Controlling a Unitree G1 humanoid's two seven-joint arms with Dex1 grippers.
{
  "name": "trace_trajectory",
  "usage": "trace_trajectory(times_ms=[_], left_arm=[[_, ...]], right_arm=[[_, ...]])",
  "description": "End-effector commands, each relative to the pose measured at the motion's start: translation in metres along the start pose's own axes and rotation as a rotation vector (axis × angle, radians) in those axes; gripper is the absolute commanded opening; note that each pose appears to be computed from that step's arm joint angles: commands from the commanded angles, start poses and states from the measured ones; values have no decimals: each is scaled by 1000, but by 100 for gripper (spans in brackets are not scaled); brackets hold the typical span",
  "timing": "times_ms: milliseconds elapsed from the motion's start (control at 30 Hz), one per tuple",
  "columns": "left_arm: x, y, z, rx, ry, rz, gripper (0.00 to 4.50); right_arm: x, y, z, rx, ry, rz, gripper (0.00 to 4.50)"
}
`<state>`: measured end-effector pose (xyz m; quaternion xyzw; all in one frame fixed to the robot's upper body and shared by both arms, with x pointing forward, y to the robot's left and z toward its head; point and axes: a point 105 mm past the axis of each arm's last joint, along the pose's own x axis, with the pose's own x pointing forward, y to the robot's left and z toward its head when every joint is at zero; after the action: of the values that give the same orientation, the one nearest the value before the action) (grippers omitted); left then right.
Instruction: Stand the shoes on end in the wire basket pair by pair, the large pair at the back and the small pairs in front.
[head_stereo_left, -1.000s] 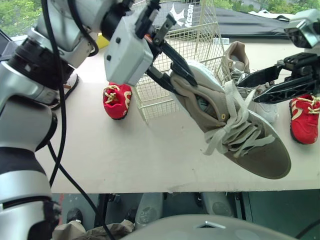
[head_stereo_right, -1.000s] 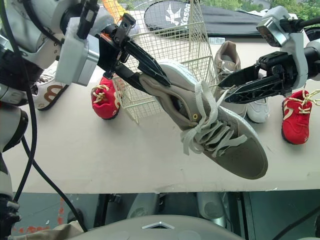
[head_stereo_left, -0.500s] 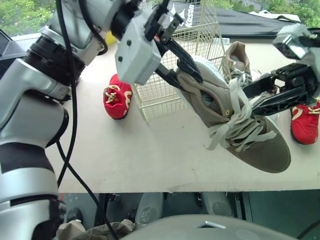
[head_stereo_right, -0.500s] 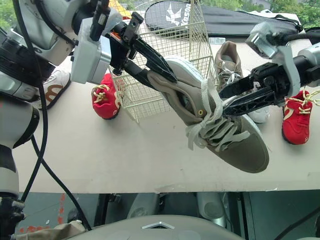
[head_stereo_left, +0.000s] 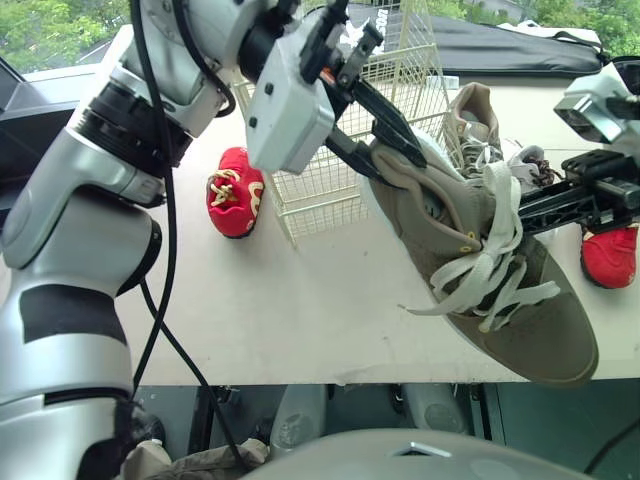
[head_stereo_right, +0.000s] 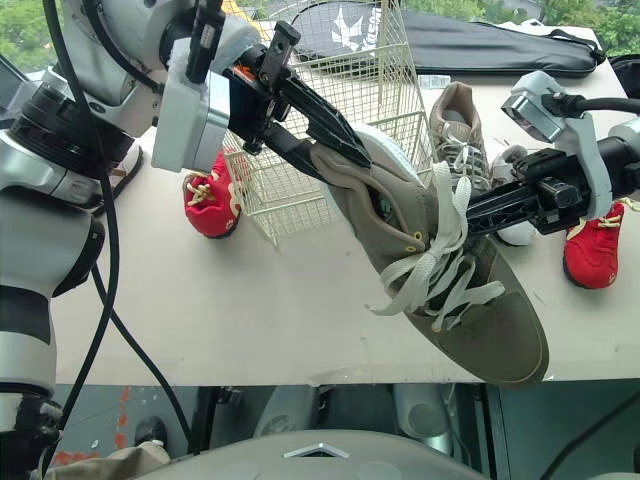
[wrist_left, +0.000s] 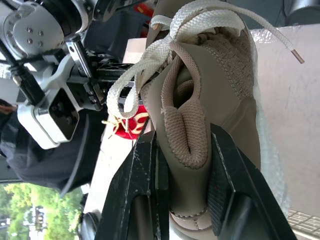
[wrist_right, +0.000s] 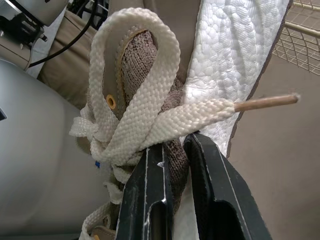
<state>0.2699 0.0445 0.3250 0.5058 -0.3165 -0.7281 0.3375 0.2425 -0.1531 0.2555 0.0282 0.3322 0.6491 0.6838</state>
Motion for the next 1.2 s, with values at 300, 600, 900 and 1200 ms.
trace_trajectory(times_ms=[300, 600, 900, 1200], left_arm=[[-84, -5, 22, -757, -62, 394, 337], [-74, -43, 37, -1149, -164, 1015, 337], [-46, -91, 47, -1136, -182, 1412, 337], [-63, -135, 50, -1132, -137, 1564, 337]], right_arm=[[1, 22, 6, -128, -141, 65, 0], [-26, 18, 75, -290, -732, -81, 0], [-30, -5, 149, -349, -1148, -293, 0], [21, -13, 219, -522, -1291, -318, 0]])
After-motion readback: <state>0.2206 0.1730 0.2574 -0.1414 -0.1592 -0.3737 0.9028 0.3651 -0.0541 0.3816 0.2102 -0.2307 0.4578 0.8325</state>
